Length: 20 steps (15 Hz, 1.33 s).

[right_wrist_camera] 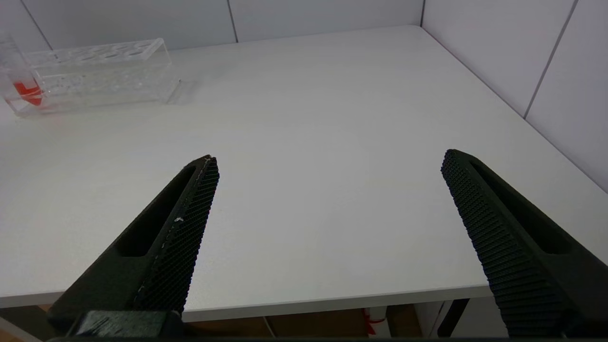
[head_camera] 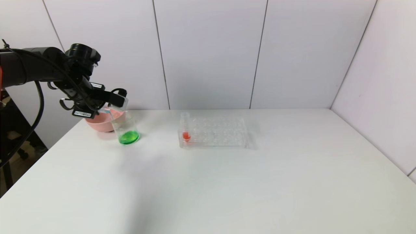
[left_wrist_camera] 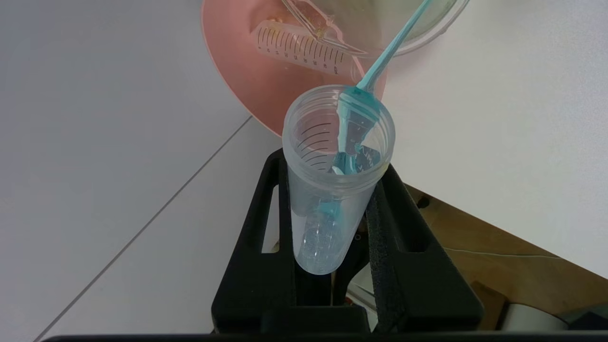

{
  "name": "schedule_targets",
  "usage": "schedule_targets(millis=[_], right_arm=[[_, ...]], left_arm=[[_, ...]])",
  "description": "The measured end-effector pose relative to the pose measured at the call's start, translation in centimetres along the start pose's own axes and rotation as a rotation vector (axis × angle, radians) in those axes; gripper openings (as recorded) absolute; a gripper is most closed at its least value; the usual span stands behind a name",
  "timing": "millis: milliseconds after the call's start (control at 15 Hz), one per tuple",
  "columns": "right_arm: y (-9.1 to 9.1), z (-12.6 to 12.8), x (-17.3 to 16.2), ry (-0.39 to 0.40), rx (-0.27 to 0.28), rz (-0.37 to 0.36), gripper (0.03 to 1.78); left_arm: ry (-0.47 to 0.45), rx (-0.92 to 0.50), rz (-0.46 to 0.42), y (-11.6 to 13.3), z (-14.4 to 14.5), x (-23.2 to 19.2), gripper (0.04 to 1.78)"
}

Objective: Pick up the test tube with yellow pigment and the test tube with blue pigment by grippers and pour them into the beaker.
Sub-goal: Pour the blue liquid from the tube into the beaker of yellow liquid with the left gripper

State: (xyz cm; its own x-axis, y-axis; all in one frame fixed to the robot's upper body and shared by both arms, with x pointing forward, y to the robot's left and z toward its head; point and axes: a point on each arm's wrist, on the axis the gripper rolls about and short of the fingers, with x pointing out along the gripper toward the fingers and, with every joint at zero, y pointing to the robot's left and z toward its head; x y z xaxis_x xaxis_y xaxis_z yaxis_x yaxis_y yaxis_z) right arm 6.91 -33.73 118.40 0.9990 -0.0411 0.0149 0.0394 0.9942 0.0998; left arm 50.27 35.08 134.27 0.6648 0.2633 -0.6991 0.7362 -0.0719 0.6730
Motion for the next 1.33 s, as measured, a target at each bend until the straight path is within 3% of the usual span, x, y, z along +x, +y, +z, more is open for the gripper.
schedule_targets(millis=[1000, 1200, 1333], right_arm=[[0.0, 0.0, 0.0, 0.0, 0.0, 0.0, 1.71], [0.0, 0.0, 0.0, 0.0, 0.0, 0.0, 1.71], [0.0, 0.0, 0.0, 0.0, 0.0, 0.0, 1.71]], left_arm=[[0.059, 0.026, 0.016, 0.3, 0.7, -0.4, 0.45], [0.036, 0.0, 0.029, 0.4, 0.6, -0.8, 0.45], [-0.011, -0.091, 0.055, 0.6, 0.3, -1.4, 0.45]])
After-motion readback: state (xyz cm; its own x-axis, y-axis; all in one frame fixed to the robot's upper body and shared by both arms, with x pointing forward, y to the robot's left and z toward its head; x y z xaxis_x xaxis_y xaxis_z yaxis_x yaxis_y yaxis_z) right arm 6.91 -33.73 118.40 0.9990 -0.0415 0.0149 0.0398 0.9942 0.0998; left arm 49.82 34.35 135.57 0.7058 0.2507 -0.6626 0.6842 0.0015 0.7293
